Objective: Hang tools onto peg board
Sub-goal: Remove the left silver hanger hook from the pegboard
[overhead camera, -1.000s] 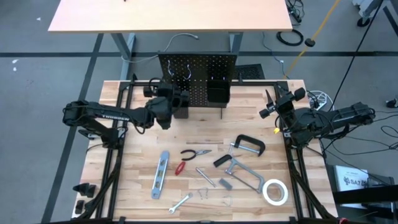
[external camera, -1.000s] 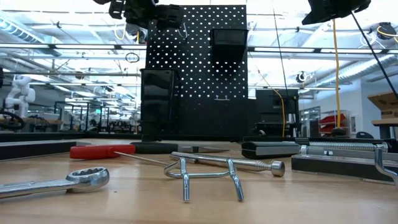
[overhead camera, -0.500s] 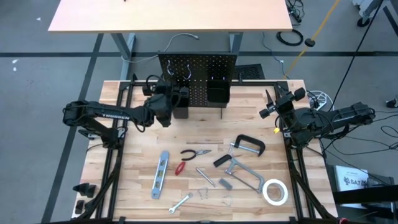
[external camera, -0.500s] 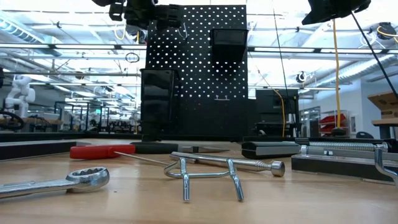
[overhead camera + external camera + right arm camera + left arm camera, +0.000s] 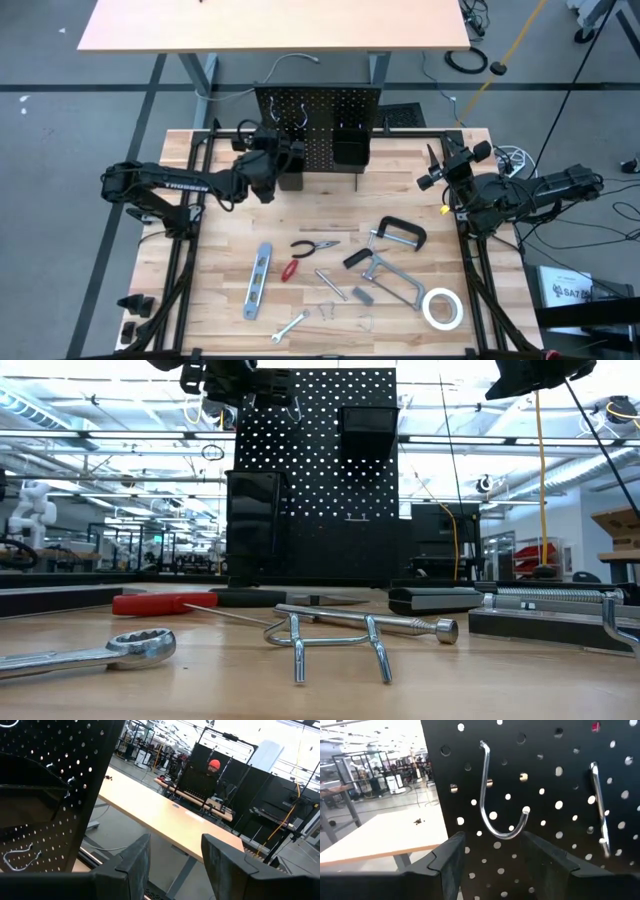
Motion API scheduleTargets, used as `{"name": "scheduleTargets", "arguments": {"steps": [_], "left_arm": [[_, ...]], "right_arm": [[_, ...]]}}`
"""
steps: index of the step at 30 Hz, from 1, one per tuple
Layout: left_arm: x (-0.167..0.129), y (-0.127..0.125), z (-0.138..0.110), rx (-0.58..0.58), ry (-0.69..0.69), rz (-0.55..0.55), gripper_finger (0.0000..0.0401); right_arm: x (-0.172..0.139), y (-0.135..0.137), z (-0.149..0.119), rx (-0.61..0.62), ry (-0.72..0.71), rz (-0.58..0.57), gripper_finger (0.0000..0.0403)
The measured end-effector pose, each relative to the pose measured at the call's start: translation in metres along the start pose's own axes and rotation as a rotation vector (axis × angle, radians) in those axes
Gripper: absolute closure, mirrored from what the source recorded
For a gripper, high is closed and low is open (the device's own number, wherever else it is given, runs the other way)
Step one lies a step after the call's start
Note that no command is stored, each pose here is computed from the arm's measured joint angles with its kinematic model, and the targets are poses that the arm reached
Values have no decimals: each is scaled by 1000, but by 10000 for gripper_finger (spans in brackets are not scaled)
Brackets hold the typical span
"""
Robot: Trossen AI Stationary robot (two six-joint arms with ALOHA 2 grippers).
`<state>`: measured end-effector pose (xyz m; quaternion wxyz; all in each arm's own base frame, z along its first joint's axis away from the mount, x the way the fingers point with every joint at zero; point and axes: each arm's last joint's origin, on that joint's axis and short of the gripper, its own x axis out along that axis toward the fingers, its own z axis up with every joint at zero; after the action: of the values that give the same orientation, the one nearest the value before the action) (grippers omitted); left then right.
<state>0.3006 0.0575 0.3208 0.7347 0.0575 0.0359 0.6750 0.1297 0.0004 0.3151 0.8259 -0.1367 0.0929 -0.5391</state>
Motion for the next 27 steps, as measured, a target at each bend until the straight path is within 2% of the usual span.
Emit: {"name": "scheduleTargets", "arguments": {"steps": [5, 17, 27], "left_arm": [[0, 0, 0, 5, 1, 0, 216], [0, 0, 0, 7, 1, 0, 334], [0, 0, 0, 7, 1, 0, 383]], "right_arm": [[0, 0, 0, 0, 0, 0, 236], [0, 0, 0, 0, 0, 1, 236], [0, 0, 0, 0, 0, 0, 236]]}}
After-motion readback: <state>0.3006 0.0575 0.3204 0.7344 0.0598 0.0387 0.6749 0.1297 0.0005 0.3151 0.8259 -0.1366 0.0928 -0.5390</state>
